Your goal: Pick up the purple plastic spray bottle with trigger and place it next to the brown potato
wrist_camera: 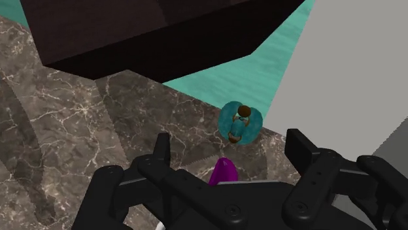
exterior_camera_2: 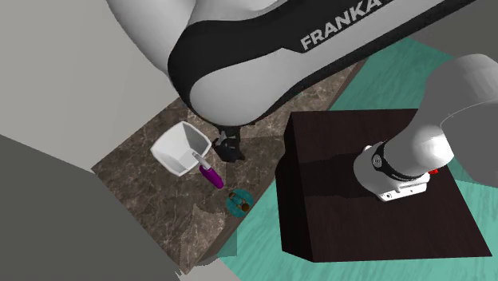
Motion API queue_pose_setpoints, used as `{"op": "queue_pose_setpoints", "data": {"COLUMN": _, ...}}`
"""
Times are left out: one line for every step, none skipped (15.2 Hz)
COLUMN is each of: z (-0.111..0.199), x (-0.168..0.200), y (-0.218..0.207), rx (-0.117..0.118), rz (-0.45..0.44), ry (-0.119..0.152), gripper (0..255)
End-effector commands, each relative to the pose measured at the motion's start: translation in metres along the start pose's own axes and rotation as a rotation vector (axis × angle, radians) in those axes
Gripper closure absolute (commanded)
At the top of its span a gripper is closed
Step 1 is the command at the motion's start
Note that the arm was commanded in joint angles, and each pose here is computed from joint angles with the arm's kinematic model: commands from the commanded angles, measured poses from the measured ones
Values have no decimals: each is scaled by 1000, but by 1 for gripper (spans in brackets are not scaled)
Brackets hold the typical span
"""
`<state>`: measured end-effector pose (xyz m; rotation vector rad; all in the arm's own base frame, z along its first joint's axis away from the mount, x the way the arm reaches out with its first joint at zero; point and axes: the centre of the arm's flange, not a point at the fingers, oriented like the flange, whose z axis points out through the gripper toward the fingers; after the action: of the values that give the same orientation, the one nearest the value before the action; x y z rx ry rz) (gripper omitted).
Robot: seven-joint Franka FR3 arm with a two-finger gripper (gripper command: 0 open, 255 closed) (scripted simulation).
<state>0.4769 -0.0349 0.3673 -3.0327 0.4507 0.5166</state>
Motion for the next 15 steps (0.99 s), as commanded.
{"op": "queue_pose_setpoints", "data": {"z": 14, "x": 24, "y": -1, "rx": 17, "rz": 33, "ry": -19, "gripper": 0}}
{"op": "queue_pose_setpoints", "data": {"z": 21, "x": 37, "y": -1, "rx": 26, "rz": 49, "ry": -28, "gripper": 0}}
{"op": "queue_pose_setpoints", "data": {"z": 28, "x": 49, "y": -1, "rx": 34, "rz": 65, "ry": -37, "gripper": 0}}
{"op": "queue_pose_setpoints", "data": {"z": 36, "x": 61, "y": -1, "rx": 42, "rz": 80, "ry": -47, "gripper": 0}}
{"op": "queue_pose_setpoints", "data": {"z": 43, "x": 73, "y": -1, "rx": 51, "rz": 96, "ry": -56, "gripper": 0}}
{"op": "queue_pose_setpoints", "data": {"z": 51, "x": 85, "y": -1, "rx": 59, "rz": 112, "ry": -65, "gripper": 0}}
{"op": "queue_pose_setpoints", "data": {"z": 58, "x": 97, "y": -1, "rx": 68, "rz": 128, "ry": -74, "gripper": 0}}
{"op": "queue_pose_setpoints", "data": {"z": 66, "x": 109, "y": 0, "rx": 76, "rz": 144, "ry": -84, "gripper": 0}}
{"op": "queue_pose_setpoints", "data": {"z": 74, "x": 121, "y": 1, "rx": 85, "rz": 159, "ry": -93, "gripper": 0}}
{"op": "queue_pose_setpoints", "data": {"z": 82, "x": 133, "y": 1, "rx": 93, "rz": 175, "ry": -102, "gripper": 0}}
{"op": "queue_pose_setpoints", "data": {"z": 91, "x": 145, "y": 2, "rx": 101, "rz": 191, "ry": -111, "gripper": 0}}
{"op": "queue_pose_setpoints", "data": {"z": 99, "x": 156, "y": 3, "rx": 110, "rz": 207, "ry": -121, "gripper": 0}}
{"op": "queue_pose_setpoints", "data": {"z": 107, "x": 168, "y": 4, "rx": 118, "rz": 223, "ry": -130, "gripper": 0}}
{"op": "queue_pose_setpoints", "data": {"z": 116, "x": 179, "y": 6, "rx": 127, "rz": 239, "ry": -139, "gripper": 0}}
{"op": "queue_pose_setpoints", "data": {"z": 125, "x": 190, "y": 7, "rx": 135, "rz": 254, "ry": -148, "gripper": 0}}
